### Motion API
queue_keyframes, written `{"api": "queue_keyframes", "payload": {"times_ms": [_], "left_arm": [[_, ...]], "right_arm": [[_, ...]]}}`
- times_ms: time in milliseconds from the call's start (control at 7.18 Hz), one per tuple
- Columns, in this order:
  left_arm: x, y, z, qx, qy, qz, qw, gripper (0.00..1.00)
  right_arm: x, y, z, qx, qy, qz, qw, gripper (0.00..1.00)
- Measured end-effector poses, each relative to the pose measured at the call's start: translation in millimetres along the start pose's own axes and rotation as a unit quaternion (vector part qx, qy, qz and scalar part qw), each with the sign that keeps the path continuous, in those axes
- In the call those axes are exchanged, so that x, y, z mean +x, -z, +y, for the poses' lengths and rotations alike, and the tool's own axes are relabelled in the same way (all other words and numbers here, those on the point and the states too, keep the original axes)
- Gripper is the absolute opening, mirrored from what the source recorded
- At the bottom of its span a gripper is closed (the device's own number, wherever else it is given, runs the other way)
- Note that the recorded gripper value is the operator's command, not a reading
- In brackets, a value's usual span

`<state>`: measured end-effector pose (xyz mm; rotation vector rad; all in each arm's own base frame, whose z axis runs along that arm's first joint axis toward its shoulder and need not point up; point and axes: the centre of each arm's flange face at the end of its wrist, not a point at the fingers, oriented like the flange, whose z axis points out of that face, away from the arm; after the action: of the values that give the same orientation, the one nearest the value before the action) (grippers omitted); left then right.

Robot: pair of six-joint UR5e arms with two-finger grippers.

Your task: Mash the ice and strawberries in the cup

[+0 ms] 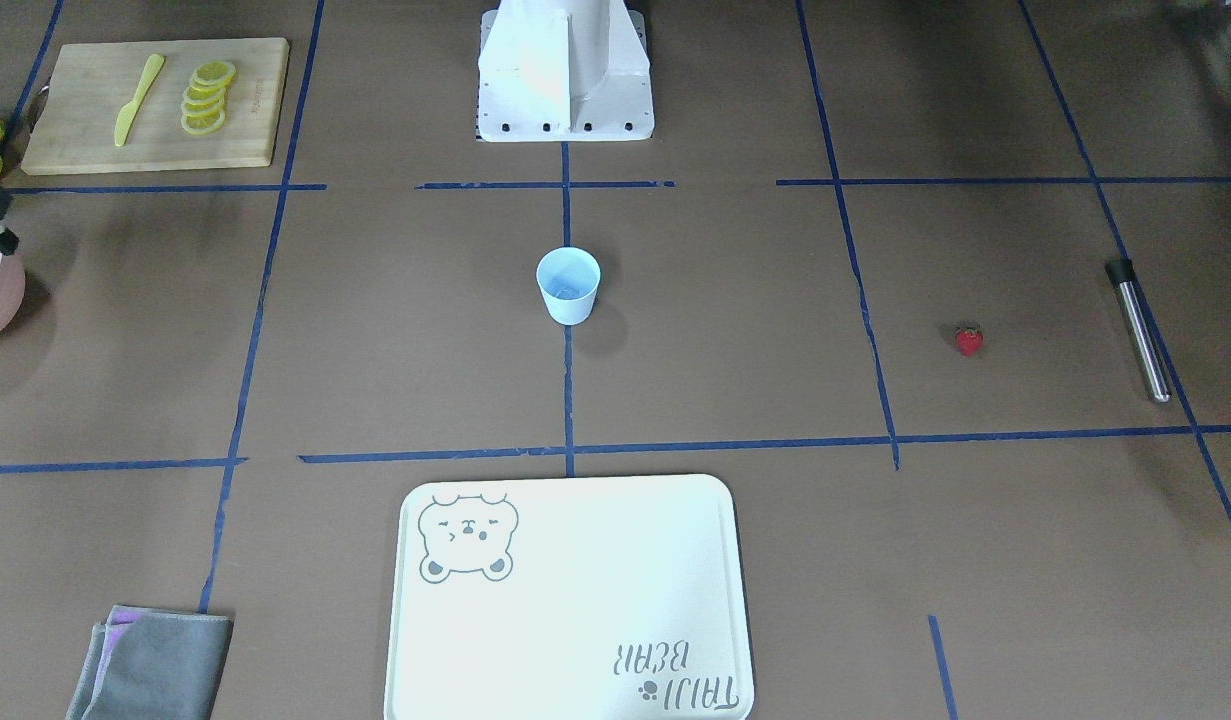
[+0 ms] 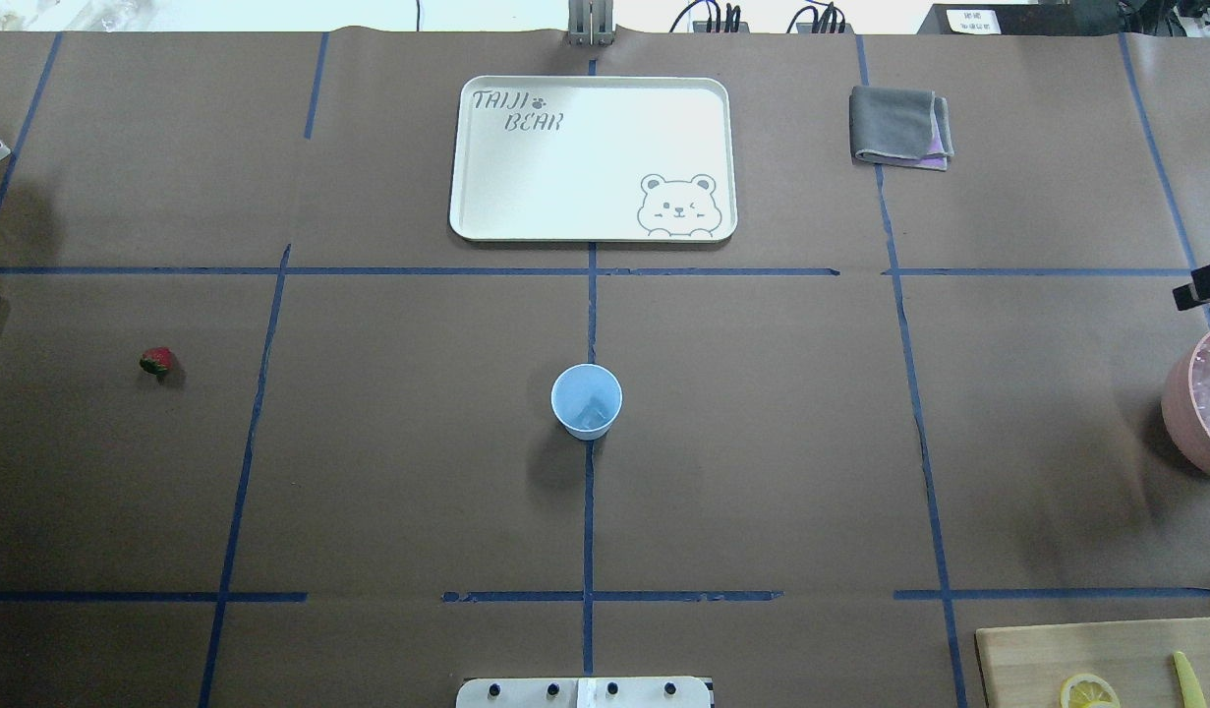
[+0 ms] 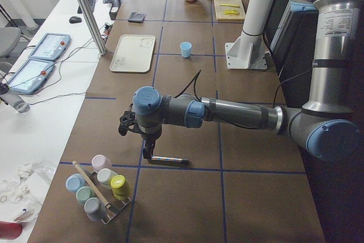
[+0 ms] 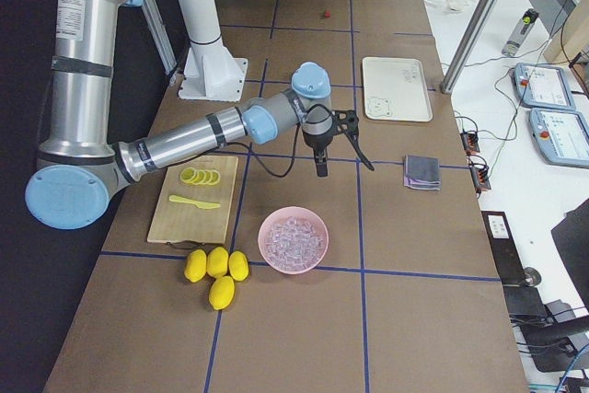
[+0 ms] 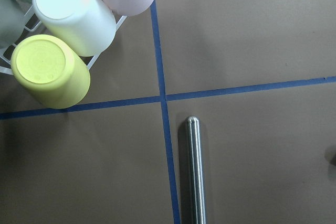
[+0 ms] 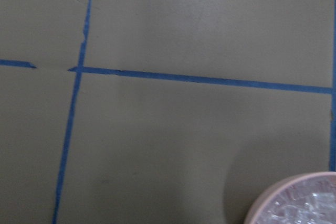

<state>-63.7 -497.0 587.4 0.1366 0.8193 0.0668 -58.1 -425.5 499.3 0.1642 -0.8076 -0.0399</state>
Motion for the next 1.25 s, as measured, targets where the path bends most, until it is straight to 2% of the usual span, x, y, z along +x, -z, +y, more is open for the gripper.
{"api": "queue_keyframes", "payload": {"times_ms": [418,557,696,836,1254], "left_arm": [[6.3,5.6,-0.9,0.005,0.001,0.0,1.0,1.0],[7.1,6.5,-1.1,0.006,0.001,0.0,1.0,1.0],[7.5,7.1,-1.1,0.007,0.0,0.0,1.0,1.0],[7.8,7.2,-1.2,0.007,0.0,0.0,1.0,1.0],[8.5,7.2,-1.3,0.007,0.0,0.0,1.0,1.0]], "right_arm": [[81.0,-40.0,23.9,-0.039,0.002,0.024,0.9989,0.95],[97.0,-52.7,26.1,-0.049,-0.005,0.036,0.9981,0.87],[108.8,-62.5,28.1,-0.057,-0.012,0.046,0.9972,0.78],[118.2,-70.7,30.4,-0.065,-0.019,0.051,0.9964,0.73],[130.0,-84.5,32.3,-0.079,-0.023,0.056,0.995,0.7]]}}
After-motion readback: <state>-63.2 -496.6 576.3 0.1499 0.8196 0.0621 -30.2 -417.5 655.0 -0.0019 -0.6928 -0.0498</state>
